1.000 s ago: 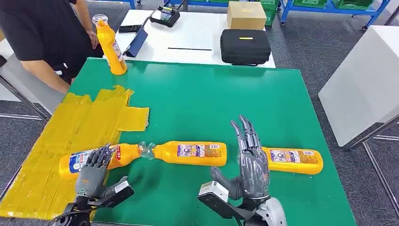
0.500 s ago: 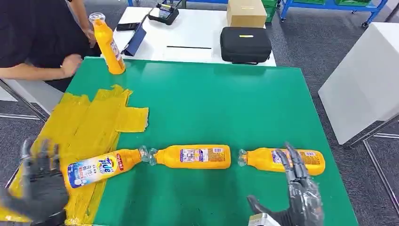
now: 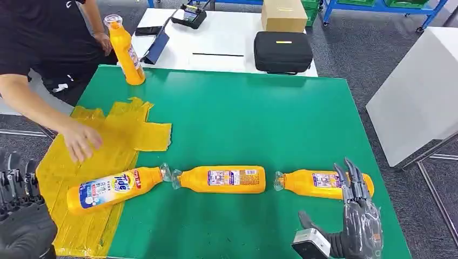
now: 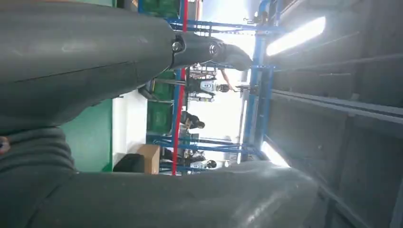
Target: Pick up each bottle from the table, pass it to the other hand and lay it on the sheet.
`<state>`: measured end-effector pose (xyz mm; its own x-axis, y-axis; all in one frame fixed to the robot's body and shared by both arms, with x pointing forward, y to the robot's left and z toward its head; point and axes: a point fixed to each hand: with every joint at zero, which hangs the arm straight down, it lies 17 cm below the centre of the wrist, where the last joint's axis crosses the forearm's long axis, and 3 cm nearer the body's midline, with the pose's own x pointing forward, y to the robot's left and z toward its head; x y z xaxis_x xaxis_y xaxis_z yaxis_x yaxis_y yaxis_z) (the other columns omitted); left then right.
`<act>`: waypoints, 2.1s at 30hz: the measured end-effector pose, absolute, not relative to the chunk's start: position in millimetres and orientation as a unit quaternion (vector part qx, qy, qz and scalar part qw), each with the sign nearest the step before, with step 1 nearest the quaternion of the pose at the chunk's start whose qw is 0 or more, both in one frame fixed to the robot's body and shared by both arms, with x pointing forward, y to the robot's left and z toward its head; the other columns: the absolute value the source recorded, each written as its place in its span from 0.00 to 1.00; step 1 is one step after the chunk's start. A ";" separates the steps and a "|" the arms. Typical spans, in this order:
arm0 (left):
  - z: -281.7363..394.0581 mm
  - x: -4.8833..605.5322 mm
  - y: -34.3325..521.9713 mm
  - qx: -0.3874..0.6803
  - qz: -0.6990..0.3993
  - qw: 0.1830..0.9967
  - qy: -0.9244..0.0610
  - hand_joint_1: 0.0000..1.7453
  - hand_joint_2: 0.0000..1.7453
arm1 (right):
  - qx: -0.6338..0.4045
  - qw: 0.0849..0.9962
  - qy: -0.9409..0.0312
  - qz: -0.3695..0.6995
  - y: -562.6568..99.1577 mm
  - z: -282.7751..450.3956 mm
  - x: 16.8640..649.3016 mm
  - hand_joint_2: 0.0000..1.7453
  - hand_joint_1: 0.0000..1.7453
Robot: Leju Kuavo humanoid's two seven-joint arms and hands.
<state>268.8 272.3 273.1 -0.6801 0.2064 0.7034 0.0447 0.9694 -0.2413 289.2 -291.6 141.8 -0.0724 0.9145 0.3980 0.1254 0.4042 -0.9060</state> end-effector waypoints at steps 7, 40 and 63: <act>279.4 270.9 267.0 -0.081 0.098 0.393 -0.911 0.00 0.00 | -0.408 0.547 -0.639 0.355 -280.2 144.8 303.9 1.00 0.00; 291.8 302.8 251.1 -0.108 0.091 0.401 -0.905 0.00 0.00 | -0.461 0.597 -0.491 0.436 -342.6 94.0 303.7 1.00 0.00; 302.0 311.1 264.3 -0.104 0.117 0.389 -0.908 0.00 0.00 | -0.518 0.604 -0.398 0.457 -425.1 77.8 303.9 1.00 0.00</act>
